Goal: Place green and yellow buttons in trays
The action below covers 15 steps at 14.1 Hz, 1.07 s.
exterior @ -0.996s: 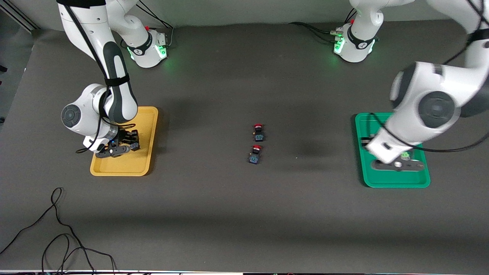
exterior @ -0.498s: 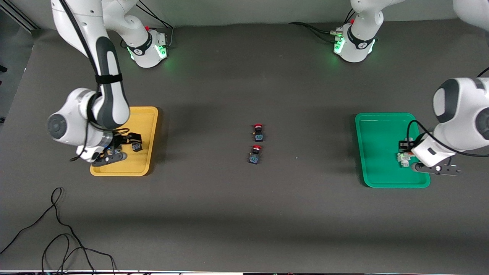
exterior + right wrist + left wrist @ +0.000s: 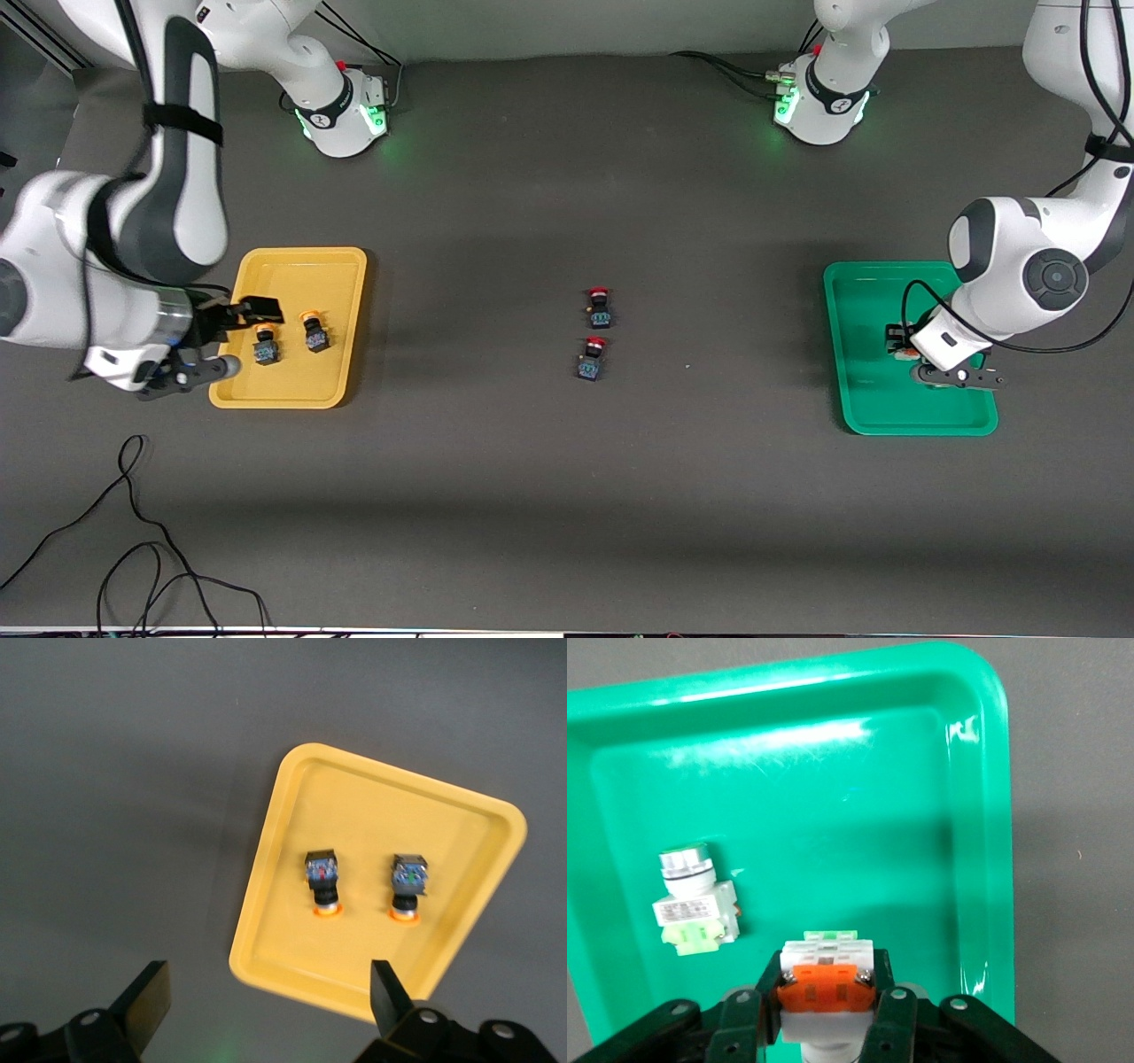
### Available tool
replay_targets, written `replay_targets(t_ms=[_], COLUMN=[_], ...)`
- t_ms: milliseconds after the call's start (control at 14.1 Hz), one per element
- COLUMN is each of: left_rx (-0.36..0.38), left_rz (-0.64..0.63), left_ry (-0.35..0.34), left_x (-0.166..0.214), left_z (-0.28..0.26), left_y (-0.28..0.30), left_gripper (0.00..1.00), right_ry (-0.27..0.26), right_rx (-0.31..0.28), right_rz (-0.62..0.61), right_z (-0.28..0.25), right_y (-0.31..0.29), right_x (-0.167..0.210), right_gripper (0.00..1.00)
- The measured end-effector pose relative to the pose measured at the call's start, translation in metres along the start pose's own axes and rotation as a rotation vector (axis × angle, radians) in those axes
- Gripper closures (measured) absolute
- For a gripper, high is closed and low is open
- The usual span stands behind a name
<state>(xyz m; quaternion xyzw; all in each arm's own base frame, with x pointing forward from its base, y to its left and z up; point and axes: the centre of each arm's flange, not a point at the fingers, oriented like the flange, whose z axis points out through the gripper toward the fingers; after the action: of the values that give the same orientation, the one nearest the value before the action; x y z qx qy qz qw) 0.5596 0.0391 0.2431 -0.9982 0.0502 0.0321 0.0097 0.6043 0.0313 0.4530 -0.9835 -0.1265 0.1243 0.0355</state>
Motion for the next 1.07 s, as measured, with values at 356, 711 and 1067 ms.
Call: replay_targets(t_ms=[356,711,1067], left_rx=[-0.024,-0.049,-0.050], left_rz=[-0.039,-0.045,-0.052], left_ry=[-0.039,-0.047,-0.048], left_x=[-0.002,-0.002,-0.002], left_z=[0.027,0.055,0.058], left_y=[0.004,0.006,0.002], left_gripper=[0.59,0.59,0.24], right_ry=[0.009,0.034,0.081], right_rx=[-0.055,-0.090,-0.053], right_rz=[0.042,0.140,0.202], right_z=[-0.056,-0.085,-0.101], right_y=[-0.006,-0.013,0.010], right_x=[-0.015,-0.033,-0.063], right_gripper=[0.00,0.00,0.00])
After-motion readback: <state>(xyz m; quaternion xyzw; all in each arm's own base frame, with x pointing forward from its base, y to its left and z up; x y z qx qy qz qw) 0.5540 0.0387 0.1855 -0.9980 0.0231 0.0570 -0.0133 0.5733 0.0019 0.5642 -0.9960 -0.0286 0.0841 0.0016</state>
